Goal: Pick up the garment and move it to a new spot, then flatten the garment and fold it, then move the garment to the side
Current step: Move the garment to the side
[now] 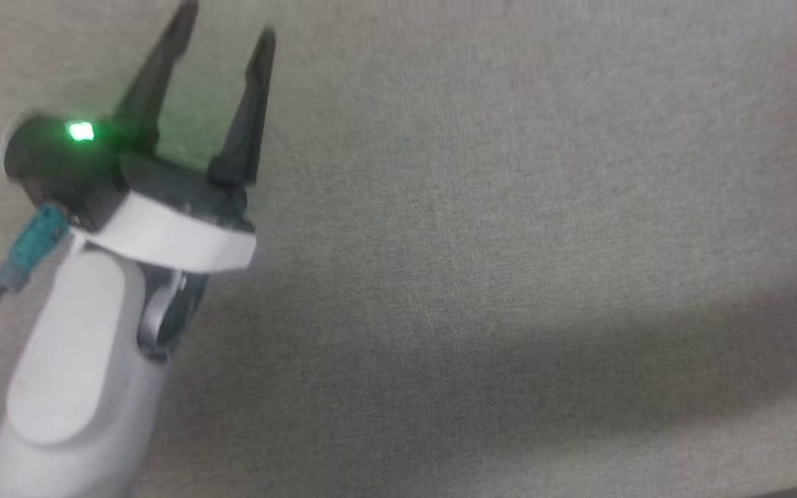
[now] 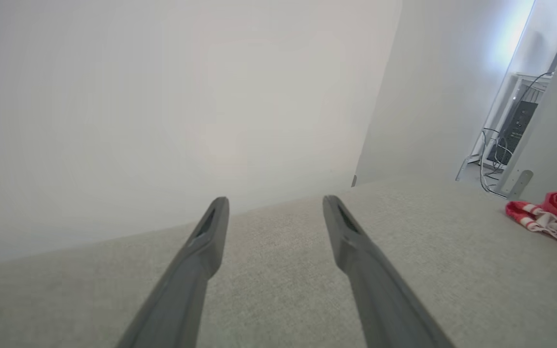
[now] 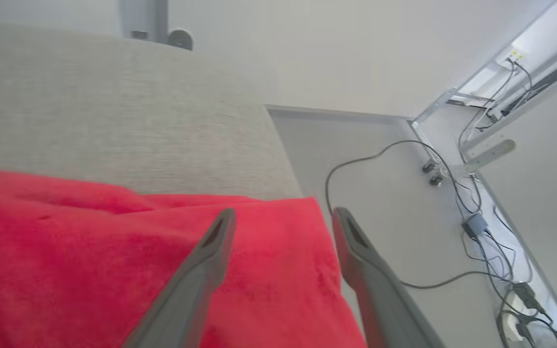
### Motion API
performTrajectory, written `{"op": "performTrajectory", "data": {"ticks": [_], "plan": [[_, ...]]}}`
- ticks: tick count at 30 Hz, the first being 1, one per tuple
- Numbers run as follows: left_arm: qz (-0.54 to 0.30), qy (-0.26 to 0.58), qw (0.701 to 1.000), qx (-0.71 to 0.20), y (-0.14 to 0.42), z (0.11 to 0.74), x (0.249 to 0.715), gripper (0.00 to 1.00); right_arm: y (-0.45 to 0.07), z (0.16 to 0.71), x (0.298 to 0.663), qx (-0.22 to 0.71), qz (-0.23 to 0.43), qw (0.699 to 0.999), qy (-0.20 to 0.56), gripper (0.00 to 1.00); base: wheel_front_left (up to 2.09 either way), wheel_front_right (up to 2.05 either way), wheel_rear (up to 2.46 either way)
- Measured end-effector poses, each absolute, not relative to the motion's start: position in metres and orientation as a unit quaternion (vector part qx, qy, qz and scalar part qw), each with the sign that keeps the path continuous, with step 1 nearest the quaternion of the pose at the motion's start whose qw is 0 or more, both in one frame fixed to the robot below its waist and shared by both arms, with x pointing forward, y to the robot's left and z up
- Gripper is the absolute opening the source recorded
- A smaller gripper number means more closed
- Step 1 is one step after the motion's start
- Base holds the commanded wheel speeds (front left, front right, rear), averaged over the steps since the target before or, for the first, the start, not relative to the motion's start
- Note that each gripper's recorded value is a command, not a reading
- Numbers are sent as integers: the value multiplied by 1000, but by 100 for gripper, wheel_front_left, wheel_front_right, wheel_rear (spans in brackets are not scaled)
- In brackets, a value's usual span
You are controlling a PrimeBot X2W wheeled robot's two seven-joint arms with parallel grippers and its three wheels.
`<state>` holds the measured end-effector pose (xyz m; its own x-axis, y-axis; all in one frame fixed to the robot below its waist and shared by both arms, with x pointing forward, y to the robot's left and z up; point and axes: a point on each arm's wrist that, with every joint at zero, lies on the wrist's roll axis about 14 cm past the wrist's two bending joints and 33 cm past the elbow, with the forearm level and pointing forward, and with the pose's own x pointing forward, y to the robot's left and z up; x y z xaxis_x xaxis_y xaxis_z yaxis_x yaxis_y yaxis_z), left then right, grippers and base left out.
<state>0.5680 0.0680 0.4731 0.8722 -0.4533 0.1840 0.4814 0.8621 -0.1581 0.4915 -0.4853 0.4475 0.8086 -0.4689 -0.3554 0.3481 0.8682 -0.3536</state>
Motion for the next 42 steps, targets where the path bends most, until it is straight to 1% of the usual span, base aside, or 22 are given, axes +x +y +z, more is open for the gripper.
{"op": "performTrajectory", "data": {"ticks": [3, 9, 13, 16, 21, 32, 38, 42], "plan": [[-217, -62, 969, -100, 84, 480, 549, 100, -451, 445, 493, -132, -170, 954, 210, 100, 0, 0, 0], [-161, -34, 981, -106, 120, 483, 502, 100, -374, 442, 488, -87, -85, 977, 174, 100, 0, 0, 0], [-122, -16, 987, -101, 146, 481, 469, 100, -323, 434, 474, -61, -31, 984, 166, 100, 0, 0, 0], [-94, -5, 990, -101, 164, 479, 444, 100, -289, 440, 469, -38, 2, 989, 142, 100, 0, 0, 0], [-60, 0, 993, -106, 185, 481, 410, 100, -247, 450, 454, -14, 46, 993, 109, 100, 0, 0, 0], [-1, -20, 993, -113, 220, 493, 354, 100, -206, 487, 423, 27, 86, 995, 31, 100, 0, 0, 0], [5, -43, 993, -108, 227, 507, 338, 100, -190, 506, 410, 45, 103, 994, -2, 100, 0, 0, 0], [15, -50, 992, -111, 234, 511, 332, 100, -192, 514, 401, 54, 99, 993, -17, 100, 0, 0, 0]]}}
